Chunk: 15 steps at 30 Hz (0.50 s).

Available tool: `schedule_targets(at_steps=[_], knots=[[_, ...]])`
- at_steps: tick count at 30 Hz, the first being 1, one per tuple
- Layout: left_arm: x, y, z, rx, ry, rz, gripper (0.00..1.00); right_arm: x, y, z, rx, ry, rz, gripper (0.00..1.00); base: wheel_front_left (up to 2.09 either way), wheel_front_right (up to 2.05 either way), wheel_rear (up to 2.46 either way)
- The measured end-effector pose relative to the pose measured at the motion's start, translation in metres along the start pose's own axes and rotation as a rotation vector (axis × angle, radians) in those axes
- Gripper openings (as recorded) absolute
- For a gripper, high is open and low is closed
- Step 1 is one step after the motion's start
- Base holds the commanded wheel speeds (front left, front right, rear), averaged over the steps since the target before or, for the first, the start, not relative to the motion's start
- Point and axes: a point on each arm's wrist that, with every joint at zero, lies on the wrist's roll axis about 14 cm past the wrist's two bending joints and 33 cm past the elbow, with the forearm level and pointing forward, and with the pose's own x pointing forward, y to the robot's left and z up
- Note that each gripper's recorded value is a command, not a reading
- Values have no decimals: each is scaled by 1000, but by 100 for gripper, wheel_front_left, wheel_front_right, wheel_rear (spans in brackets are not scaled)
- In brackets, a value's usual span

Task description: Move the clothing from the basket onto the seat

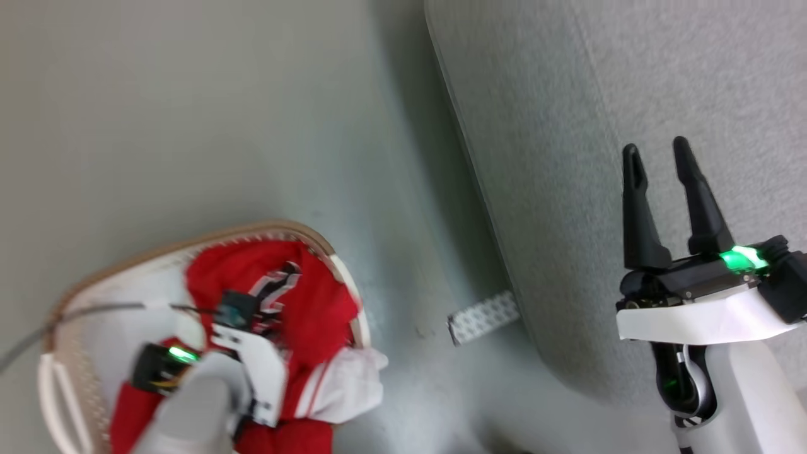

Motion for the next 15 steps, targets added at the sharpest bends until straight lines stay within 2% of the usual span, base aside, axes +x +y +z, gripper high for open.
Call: schedule_targets(at_steps=[5, 10, 15], knots=[[-32, -15, 28, -27, -124, 18, 0, -6, 13, 29, -22, -71, 41, 100, 0, 0, 0], [-73, -17, 51, -36, -260, 65, 0, -17, 34, 48, -3, -116, 95, 100, 0, 0, 0], [-114, -39, 82, -31, -427, 51, 0, -32, 50, 62, 25, -151, 135, 100, 0, 0, 0]])
